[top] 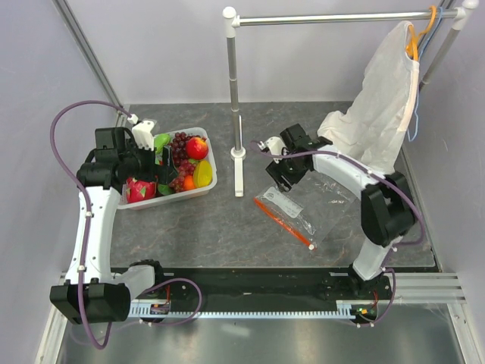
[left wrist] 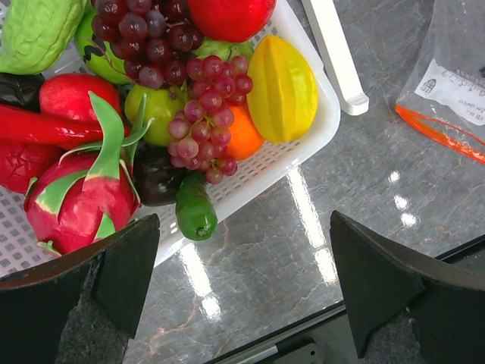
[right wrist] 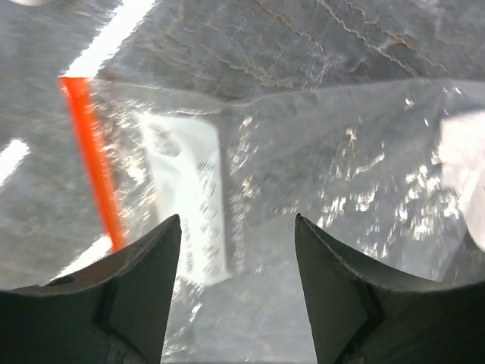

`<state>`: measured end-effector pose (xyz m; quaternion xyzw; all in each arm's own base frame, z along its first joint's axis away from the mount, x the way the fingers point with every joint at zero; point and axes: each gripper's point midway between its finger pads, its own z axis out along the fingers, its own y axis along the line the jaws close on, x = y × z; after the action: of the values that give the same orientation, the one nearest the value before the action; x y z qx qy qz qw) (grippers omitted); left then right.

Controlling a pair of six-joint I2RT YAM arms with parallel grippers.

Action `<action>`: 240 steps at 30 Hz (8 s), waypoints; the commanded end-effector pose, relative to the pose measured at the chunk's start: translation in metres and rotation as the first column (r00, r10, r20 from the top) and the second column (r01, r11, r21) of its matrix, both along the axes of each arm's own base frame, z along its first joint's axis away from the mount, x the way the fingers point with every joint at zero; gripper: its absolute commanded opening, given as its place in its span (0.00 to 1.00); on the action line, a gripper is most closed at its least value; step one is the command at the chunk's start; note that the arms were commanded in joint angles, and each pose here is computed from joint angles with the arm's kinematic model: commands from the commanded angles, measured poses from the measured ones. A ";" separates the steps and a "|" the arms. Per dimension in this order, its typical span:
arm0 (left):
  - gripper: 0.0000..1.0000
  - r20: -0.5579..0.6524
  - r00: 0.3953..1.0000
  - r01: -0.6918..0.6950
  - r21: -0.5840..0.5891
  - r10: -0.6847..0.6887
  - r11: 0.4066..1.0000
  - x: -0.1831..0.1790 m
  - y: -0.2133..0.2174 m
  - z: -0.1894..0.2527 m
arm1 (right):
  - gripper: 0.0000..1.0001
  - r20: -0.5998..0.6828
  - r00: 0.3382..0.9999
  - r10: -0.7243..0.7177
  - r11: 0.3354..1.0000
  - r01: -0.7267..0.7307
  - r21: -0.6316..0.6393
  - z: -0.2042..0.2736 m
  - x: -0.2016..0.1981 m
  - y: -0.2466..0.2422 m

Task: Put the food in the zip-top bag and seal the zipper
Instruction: Move the zipper food storage bag to the center of the board, then pick up the zipper food storage bag at the center of the board, then open the zipper of the food storage bag, then pick up the fake vegetable from the bin, then place the fake vegetable in the zipper food storage bag.

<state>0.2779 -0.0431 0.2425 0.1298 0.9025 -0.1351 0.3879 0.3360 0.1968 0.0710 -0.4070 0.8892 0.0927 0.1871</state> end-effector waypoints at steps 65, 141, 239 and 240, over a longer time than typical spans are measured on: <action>0.87 -0.011 0.969 0.214 -0.451 -0.245 0.866 0.007 -0.244 0.022 | 0.00 -0.131 0.855 -0.502 0.633 0.466 0.618 0.188 -0.044 0.072; 0.89 -0.044 0.854 0.509 0.280 -0.519 0.814 0.021 0.061 -0.031 | 0.00 -0.092 0.894 -0.438 0.781 0.429 0.453 0.138 -0.071 0.039; 0.94 0.212 0.806 0.591 -0.330 -0.553 0.736 -0.004 -0.165 0.109 | 0.00 -0.322 0.895 -0.309 0.628 0.447 0.638 0.232 -0.122 0.049; 0.93 0.199 0.845 0.535 -0.303 -0.497 0.789 0.009 -0.148 0.102 | 0.00 -0.318 0.884 -0.342 0.625 0.466 0.626 0.230 -0.117 0.045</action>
<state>0.2665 -0.2358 0.3378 0.3702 0.7497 -0.4189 0.3540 0.2176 0.2498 0.2742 -0.1238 0.8754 0.3964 0.2473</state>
